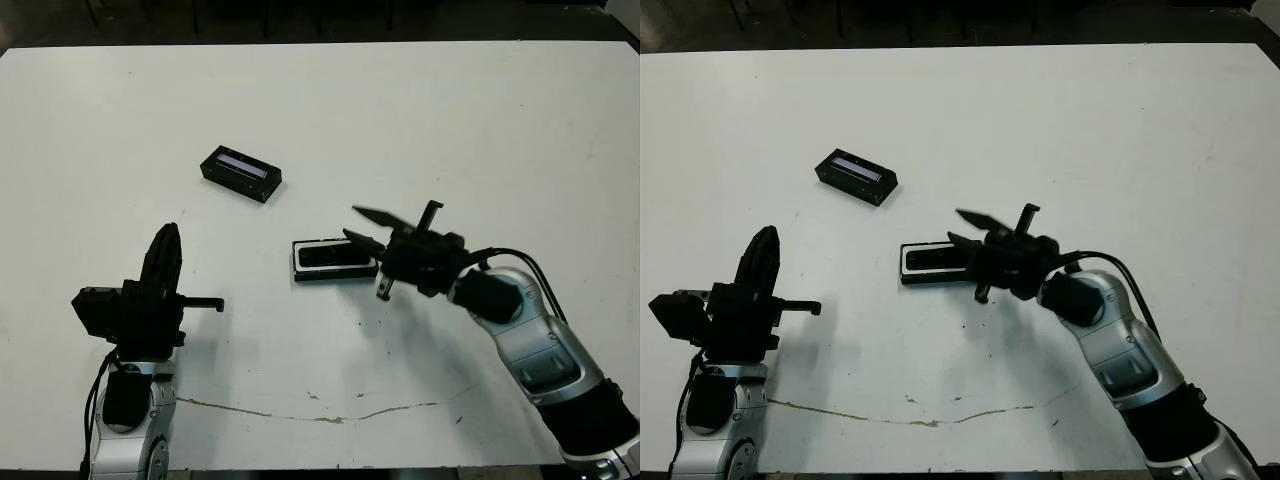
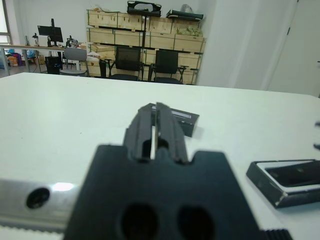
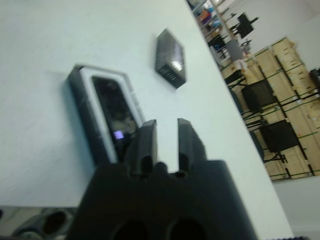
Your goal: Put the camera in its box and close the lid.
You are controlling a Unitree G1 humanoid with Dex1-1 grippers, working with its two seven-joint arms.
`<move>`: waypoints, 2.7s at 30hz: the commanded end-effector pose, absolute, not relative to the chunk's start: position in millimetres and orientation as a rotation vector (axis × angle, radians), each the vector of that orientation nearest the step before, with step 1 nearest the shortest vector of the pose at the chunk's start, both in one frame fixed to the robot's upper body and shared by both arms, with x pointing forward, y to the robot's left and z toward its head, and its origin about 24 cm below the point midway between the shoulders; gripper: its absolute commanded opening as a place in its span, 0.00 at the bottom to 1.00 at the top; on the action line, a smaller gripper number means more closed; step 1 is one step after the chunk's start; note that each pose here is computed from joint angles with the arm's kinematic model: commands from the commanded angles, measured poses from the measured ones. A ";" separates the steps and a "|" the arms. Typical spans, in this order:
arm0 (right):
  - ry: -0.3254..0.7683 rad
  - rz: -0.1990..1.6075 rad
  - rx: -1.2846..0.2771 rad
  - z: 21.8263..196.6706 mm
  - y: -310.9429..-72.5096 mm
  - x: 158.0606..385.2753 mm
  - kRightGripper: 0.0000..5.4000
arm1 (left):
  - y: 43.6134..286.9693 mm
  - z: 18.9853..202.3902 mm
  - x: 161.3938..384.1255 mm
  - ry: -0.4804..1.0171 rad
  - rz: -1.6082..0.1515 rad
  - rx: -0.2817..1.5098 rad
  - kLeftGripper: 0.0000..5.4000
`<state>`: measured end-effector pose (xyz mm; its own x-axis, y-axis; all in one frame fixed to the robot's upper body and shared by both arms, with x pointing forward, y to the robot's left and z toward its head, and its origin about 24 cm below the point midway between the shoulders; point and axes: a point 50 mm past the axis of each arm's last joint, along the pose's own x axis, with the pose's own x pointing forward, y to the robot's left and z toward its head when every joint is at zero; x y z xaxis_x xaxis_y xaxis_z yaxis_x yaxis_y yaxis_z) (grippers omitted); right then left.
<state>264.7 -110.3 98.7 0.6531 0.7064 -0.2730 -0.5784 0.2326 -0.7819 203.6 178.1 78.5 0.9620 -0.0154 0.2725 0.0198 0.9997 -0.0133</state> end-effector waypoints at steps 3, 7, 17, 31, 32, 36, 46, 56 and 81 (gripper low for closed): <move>-0.020 0.945 -1.035 76.5 -116.4 255.8 0.00 | 180.2 71.7 200.2 -0.237 -0.009 0.000 0.00; 0.016 0.976 -1.049 69.2 -119.0 251.9 0.00 | 180.0 71.6 200.2 -0.238 -0.008 -0.006 0.00; 0.083 0.925 -1.052 67.4 -127.0 253.9 0.00 | 180.8 71.2 200.3 -0.239 -0.014 -0.015 0.00; -0.129 0.582 -0.552 152.8 -174.0 253.5 0.00 | 190.9 160.0 198.4 -0.474 -0.255 0.242 0.00; -0.137 0.578 -0.521 156.9 -176.9 252.2 0.00 | 192.9 175.8 205.9 -0.493 -0.324 0.298 0.00; -0.165 0.596 -0.421 165.5 -182.4 247.9 0.00 | 198.0 236.0 244.4 -0.412 -0.562 0.563 0.00; -0.184 0.650 -0.369 170.6 -171.2 243.8 0.00 | 182.8 280.2 356.1 0.123 -0.855 0.918 0.00; -0.181 0.654 -0.382 164.5 -167.6 239.0 0.00 | 158.1 229.6 411.2 0.373 -0.751 0.891 0.00; -0.109 0.691 -0.206 117.4 -162.8 210.1 0.00 | 126.6 146.0 418.5 0.276 -0.550 0.951 0.00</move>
<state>212.2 -162.8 123.4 0.7656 0.6417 0.0460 -0.6133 0.7496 -0.2492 422.2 124.3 162.5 0.8594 -0.3342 -0.3871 0.5090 0.4856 0.7108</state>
